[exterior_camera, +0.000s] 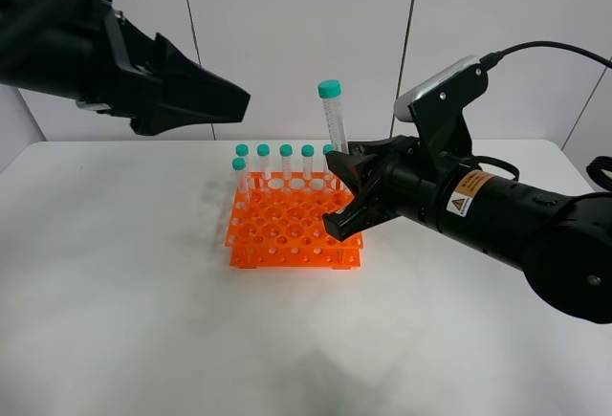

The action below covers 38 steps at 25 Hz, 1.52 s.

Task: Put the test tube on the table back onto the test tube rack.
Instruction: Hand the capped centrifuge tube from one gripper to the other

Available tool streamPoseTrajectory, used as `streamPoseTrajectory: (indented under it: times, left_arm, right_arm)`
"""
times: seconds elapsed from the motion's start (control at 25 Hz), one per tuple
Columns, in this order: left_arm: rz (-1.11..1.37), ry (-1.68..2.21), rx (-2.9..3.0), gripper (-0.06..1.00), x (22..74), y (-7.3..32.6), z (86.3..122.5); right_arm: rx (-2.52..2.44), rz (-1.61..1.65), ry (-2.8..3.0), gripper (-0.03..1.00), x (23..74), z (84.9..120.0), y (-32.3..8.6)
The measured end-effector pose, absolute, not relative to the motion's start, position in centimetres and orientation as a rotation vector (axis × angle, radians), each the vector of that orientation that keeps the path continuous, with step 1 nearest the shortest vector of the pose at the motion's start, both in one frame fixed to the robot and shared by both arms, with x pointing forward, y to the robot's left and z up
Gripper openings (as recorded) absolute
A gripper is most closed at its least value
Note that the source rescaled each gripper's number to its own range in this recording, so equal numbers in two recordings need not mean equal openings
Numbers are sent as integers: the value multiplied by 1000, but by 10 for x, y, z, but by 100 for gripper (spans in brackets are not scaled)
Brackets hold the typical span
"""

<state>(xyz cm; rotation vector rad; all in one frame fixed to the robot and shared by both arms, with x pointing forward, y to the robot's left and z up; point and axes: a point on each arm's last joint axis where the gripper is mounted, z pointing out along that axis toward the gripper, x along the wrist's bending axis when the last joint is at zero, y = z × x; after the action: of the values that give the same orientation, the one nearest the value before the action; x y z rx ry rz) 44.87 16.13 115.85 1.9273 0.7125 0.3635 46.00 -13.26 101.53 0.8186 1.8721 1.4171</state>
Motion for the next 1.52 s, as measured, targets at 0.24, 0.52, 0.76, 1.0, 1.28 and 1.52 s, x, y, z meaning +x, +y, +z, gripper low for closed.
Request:
streamPoseTrajectory:
  times: [0.24, 0.52, 0.76, 1.0, 1.28, 1.52]
  left_arm:
    - [363, 623, 1906, 92, 452, 122, 1149]
    - [347, 666, 1935, 92, 472, 101, 1124]
    - [350, 662, 1924, 92, 493, 86, 1129]
    - [348, 662, 1914, 92, 509, 74, 1130]
    - [334, 671, 1932, 92, 516, 69, 1123]
    - [333, 673, 1932, 73, 516, 69, 1123]
  right_arm:
    - [819, 1417, 1872, 3, 460, 1015, -133]
    - [819, 1417, 1872, 3, 460, 1015, -133]
    - [821, 1413, 1878, 3, 460, 1015, -133]
    - [824, 1406, 1887, 3, 460, 1014, -133]
    - [810, 1401, 1886, 3, 460, 1014, -133]
    - [807, 1408, 1876, 3, 460, 1015, -133]
